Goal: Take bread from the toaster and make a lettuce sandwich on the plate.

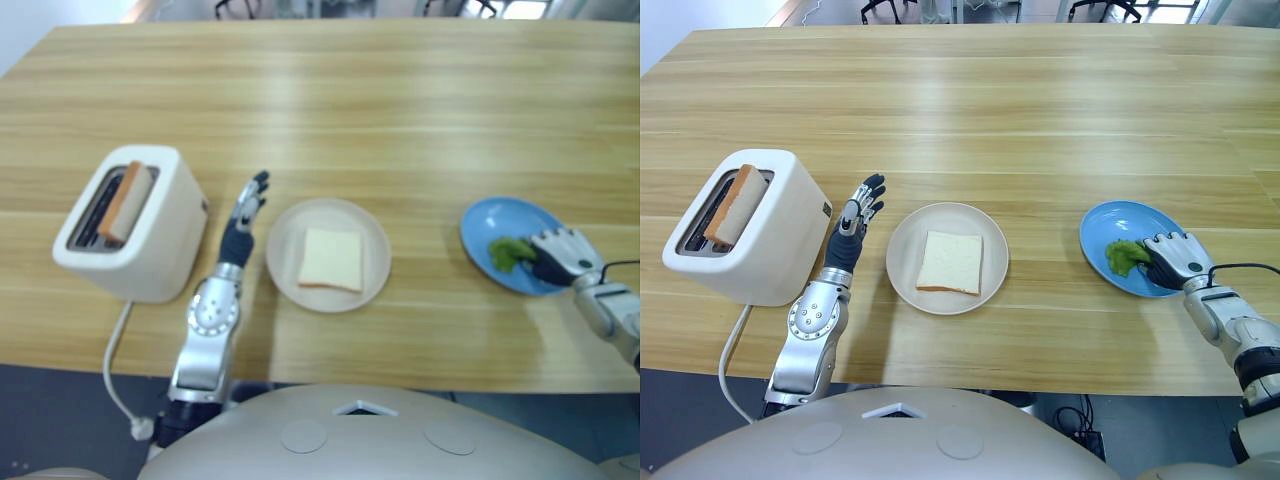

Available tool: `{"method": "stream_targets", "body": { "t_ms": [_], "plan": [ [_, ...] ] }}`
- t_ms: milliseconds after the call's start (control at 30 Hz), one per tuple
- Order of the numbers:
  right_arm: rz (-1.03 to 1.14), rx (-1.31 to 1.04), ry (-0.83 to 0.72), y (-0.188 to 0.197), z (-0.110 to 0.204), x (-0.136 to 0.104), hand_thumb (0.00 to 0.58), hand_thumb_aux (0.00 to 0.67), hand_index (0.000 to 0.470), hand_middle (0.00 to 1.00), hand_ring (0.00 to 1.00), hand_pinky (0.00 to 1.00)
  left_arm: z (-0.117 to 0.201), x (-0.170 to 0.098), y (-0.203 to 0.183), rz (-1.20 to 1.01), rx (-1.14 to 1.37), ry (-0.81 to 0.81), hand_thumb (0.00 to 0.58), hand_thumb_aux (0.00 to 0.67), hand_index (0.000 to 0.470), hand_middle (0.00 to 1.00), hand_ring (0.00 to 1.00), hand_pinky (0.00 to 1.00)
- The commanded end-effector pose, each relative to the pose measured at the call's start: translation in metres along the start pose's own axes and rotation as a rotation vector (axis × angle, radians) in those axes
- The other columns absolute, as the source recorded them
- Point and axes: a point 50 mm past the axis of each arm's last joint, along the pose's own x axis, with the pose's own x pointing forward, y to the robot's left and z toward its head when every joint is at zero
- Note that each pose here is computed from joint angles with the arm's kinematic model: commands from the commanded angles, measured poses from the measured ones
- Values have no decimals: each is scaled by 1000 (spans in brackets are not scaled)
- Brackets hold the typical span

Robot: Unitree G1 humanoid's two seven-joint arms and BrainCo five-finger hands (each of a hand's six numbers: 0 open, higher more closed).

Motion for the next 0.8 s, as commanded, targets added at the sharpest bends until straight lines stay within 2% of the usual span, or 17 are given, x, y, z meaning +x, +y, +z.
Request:
{"method": "stream_targets", "body": {
  "t_ms": [33,233,433,567,800],
  "plan": [
    [-145,40,-35,-34,6,6,580,670,460,1000,1000,1000,-1,-1,0,-3,15,9,0,0,0,0,0,0],
    [-309,123,-110,-87,31,7,580,670,460,1000,1000,1000,-3,-1,2,5,17,13,0,0,0,0,0,0],
    [-400,272,-236,-124,79,15,580,670,460,1000,1000,1000,-5,0,3,6,18,18,0,0,0,0,0,0],
    [-381,378,-397,-126,136,31,580,670,460,1000,1000,1000,-6,3,3,-1,19,21,0,0,0,0,0,0],
    [-241,478,-633,-100,237,51,580,670,460,1000,1000,1000,-8,5,4,-8,26,23,0,0,0,0,0,0]
  ]
}}
